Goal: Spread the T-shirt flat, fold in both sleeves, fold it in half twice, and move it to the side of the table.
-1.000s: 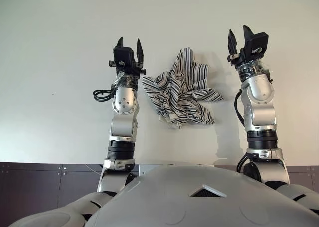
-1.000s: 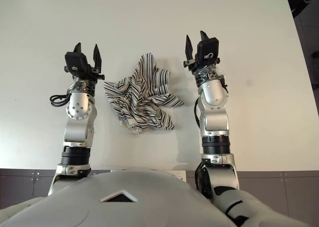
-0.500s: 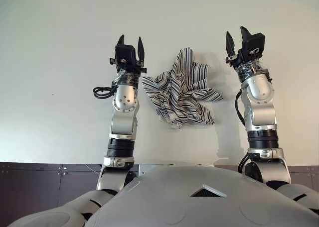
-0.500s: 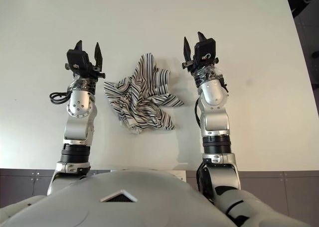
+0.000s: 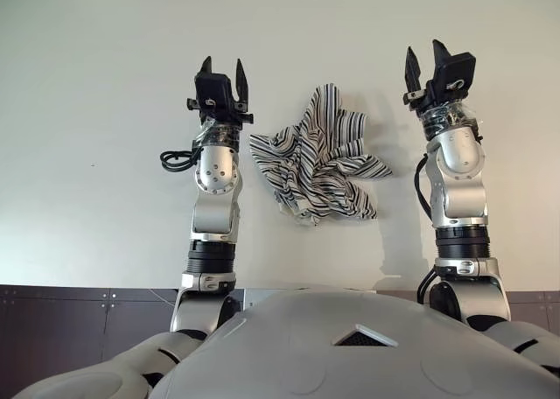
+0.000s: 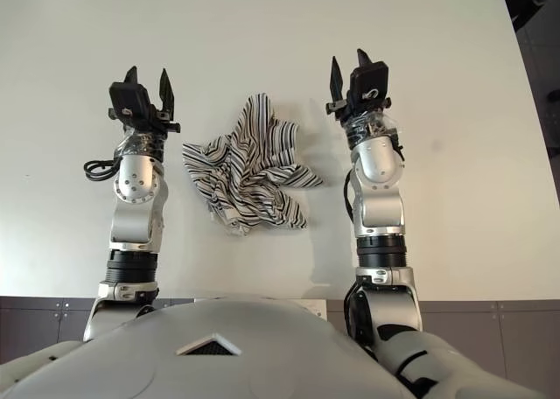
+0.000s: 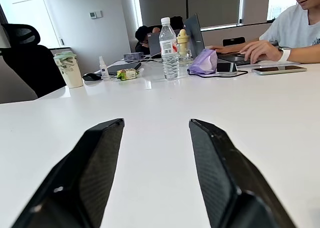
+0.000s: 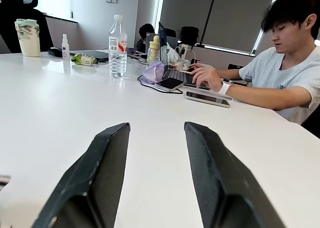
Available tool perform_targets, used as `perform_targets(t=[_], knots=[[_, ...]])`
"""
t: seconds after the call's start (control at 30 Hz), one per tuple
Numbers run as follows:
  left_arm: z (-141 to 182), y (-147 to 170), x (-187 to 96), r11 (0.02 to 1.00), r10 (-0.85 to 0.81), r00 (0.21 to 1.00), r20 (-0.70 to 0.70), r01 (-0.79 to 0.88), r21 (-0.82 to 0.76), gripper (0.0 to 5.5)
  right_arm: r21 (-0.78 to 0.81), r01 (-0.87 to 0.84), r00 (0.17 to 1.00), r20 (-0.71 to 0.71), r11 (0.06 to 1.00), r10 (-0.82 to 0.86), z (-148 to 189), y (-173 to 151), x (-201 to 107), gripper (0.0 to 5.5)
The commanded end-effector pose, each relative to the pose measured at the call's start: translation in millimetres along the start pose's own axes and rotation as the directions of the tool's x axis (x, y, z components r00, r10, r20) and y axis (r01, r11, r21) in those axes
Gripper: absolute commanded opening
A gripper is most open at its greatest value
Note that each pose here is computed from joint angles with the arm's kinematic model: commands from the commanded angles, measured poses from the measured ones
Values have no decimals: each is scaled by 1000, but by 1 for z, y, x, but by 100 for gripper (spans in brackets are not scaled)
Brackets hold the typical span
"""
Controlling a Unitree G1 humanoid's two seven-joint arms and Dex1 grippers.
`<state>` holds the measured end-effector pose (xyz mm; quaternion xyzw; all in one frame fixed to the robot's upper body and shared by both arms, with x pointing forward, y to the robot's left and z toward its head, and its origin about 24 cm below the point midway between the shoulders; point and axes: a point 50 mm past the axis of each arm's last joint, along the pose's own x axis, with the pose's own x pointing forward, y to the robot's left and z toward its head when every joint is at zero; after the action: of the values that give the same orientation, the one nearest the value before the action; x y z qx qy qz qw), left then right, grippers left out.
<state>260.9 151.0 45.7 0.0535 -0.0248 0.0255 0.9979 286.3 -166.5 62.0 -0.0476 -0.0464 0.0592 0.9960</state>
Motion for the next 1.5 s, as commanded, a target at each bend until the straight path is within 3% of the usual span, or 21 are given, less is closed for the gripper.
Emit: perform_targets(t=[0.03, 0.13, 0.2, 0.27, 0.37, 0.47, 0.57, 0.67, 0.8, 0.97, 1.13, 1.33, 1.37, 1.43, 1.5], knots=[[0, 3, -4, 999, 36, 999, 9, -36, -20, 241, 43, 47, 999, -27, 998, -46, -5, -3, 1, 200], [2, -9, -9, 981, -178, 984, 22, 175, 86, 241, -69, -210, 977, 7, 975, 211, 3, 13, -6, 200], [1, -7, -18, 899, -368, 930, 7, 354, 257, 241, -112, -505, 863, -39, 856, 504, 7, 19, -22, 200], [-1, -2, -26, 772, -527, 849, -40, 498, 395, 241, -117, -702, 712, -118, 703, 692, 10, 15, -37, 200], [-6, 3, -38, 570, -686, 714, -142, 648, 504, 241, -97, -855, 518, -196, 509, 833, 15, 12, -54, 200], [-5, 9, -58, 415, -806, 555, -205, 778, 472, 241, -12, -937, 344, -229, 350, 911, 17, 17, -68, 200], [-14, 11, -75, 287, -857, 427, -288, 860, 421, 241, 28, -965, 247, -252, 262, 936, 13, 27, -73, 200], [-29, 14, -84, 219, -842, 374, -389, 896, 387, 241, -24, -979, 198, -354, 202, 914, -6, 33, -71, 200], [-40, 15, -98, 139, -819, 315, -480, 920, 366, 241, -146, -968, 248, -465, 203, 850, -32, 31, -58, 200], [-50, 31, -134, 10, -755, 158, -636, 973, 230, 241, -286, -922, 379, -520, 262, 765, -38, 5, -41, 200], [-42, 41, -126, 102, -730, 253, -635, 959, 264, 241, -416, -893, 415, -611, 173, 674, -50, -19, -44, 200], [-44, 64, -114, 213, -633, 366, -682, 929, 302, 241, -540, -820, 539, -620, 188, 570, -48, -42, -31, 200], [-44, 66, -111, 236, -623, 390, -678, 920, 312, 241, -564, -800, 568, -600, 206, 563, -45, -44, -28, 200], [-39, 63, -106, 275, -639, 413, -649, 911, 308, 241, -585, -732, 658, -475, 349, 584, -28, -40, -17, 200], [-36, 57, -110, 267, -673, 385, -632, 923, 277, 241, -488, -722, 670, -314, 491, 673, -2, -25, -12, 200]])
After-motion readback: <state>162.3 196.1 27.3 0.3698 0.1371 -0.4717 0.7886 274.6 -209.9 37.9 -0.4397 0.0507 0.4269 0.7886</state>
